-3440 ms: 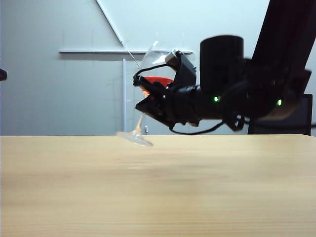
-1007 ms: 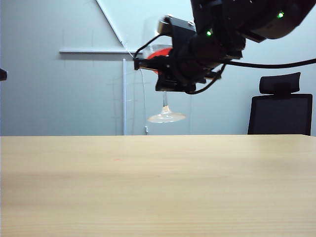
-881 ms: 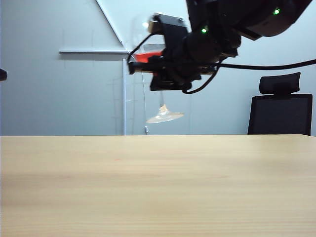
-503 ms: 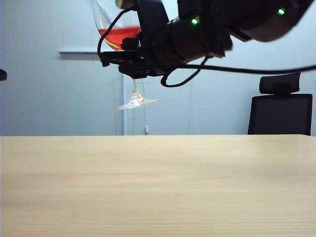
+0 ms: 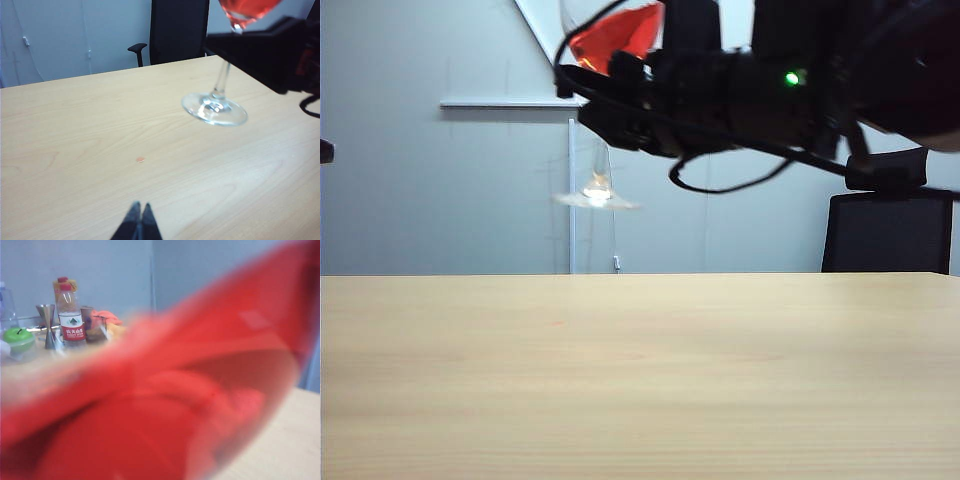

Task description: Gently pick up the goblet, rotate it counterclockwise for two full turns (viewing from above), and then place it back on the table.

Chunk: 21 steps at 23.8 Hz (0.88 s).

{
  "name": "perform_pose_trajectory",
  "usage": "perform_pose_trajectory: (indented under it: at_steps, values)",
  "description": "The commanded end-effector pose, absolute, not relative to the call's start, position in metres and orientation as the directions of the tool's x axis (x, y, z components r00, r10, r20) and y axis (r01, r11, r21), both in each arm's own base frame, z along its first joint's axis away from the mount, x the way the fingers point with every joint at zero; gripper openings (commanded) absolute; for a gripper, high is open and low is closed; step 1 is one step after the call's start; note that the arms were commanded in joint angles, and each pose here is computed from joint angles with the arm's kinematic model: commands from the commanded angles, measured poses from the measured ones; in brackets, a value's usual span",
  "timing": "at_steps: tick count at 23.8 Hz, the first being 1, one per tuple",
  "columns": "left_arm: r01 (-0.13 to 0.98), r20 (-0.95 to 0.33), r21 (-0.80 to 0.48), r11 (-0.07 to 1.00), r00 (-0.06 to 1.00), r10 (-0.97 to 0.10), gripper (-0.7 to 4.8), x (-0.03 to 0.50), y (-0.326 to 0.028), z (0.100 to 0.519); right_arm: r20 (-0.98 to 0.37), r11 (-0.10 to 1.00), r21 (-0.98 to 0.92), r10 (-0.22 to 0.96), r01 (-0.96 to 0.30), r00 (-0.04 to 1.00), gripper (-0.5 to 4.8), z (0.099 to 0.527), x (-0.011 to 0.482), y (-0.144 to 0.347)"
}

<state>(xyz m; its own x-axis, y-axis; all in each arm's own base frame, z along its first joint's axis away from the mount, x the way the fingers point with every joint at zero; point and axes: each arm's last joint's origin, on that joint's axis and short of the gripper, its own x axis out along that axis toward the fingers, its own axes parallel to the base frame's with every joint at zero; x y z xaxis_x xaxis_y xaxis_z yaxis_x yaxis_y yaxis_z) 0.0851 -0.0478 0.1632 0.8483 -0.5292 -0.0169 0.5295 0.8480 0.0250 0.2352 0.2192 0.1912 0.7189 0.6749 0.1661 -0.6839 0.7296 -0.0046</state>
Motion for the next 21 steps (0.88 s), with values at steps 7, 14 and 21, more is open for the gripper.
perform_pose_trajectory:
  at_steps: [7, 14, 21]
  values:
    - [0.531, 0.005, 0.027, 0.847, 0.847, -0.532, -0.05, 0.085, -0.048, 0.166, 0.114, 0.767, 0.181, 0.605, -0.616, 0.788, -0.06, 0.185, 0.254, 0.192]
    - [0.531, 0.004, 0.027, 0.847, 0.847, -0.532, -0.05, 0.085, -0.048, 0.166, 0.042, 0.766, 0.171, 0.622, -0.619, 0.782, -0.06, 0.160, 0.267, 0.192]
    - [0.531, 0.004, 0.027, 0.847, 0.847, -0.532, -0.05, 0.085, -0.048, 0.166, 0.024, 0.772, 0.118, 0.627, -0.625, 0.779, -0.06, 0.141, 0.280, 0.203]
